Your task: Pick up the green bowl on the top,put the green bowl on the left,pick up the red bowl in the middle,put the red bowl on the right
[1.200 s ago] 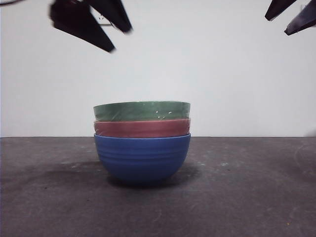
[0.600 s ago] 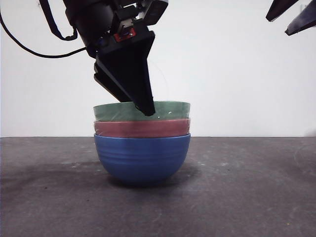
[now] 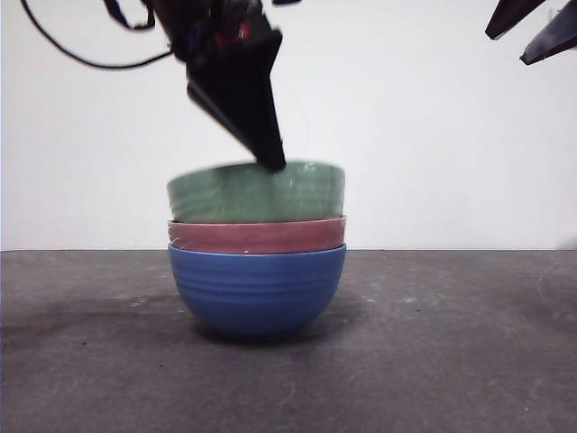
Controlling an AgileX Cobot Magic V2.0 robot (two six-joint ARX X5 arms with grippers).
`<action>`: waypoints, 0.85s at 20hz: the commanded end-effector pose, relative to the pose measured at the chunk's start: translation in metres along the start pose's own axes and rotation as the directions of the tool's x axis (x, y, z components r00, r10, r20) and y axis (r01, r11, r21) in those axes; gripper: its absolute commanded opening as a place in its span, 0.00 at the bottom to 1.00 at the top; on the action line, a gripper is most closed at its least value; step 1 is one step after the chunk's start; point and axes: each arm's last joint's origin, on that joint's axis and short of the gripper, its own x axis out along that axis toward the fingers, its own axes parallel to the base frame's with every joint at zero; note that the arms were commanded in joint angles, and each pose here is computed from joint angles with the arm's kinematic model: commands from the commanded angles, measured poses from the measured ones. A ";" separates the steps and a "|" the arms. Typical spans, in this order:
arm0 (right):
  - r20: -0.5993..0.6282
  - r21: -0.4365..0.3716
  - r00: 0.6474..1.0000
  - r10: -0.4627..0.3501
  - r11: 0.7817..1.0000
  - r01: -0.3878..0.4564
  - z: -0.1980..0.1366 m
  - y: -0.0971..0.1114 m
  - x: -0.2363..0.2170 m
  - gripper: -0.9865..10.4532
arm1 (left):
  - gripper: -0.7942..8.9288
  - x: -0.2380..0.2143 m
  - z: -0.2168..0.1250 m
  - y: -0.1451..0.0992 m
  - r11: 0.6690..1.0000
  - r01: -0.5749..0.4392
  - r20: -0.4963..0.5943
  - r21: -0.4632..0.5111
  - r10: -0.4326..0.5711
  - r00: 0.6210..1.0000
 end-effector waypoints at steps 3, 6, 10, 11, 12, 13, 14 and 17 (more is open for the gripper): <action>0.007 -0.010 1.000 0.000 1.000 0.000 0.001 0.000 0.000 0.31 | 0.07 -0.024 0.015 -0.002 0.999 -0.003 0.015 0.042 0.002 1.000; 0.007 -0.010 1.000 0.000 1.000 0.000 0.001 0.000 0.000 0.30 | 0.07 -0.051 0.023 0.001 0.993 -0.108 -0.024 0.042 0.109 0.994; 0.007 -0.010 1.000 -0.001 1.000 0.001 0.001 0.000 0.000 0.30 | 0.07 -0.096 0.019 -0.006 0.971 -0.229 -0.046 -0.062 0.227 0.973; 0.007 -0.011 1.000 -0.001 1.000 0.001 0.001 0.000 0.000 0.30 | 0.07 -0.106 0.014 -0.009 0.966 -0.236 -0.048 -0.109 0.232 0.972; 0.007 -0.013 1.000 -0.002 1.000 0.002 0.001 0.000 0.000 0.30 | 0.07 -0.115 0.007 -0.012 0.958 -0.241 -0.058 -0.158 0.235 0.970; 0.007 -0.013 1.000 -0.002 1.000 0.002 0.001 0.000 0.000 0.30 | 0.07 -0.122 0.001 -0.014 0.941 -0.266 -0.075 -0.209 0.256 0.964; 0.007 -0.013 1.000 -0.004 1.000 0.004 0.001 0.000 0.000 0.30 | 0.07 -0.126 -0.006 -0.018 0.921 -0.307 -0.091 -0.238 0.293 0.952; 0.007 -0.013 1.000 -0.004 1.000 0.004 0.001 0.000 0.000 0.30 | 0.07 -0.120 -0.030 -0.027 0.875 -0.355 -0.121 -0.330 0.333 0.935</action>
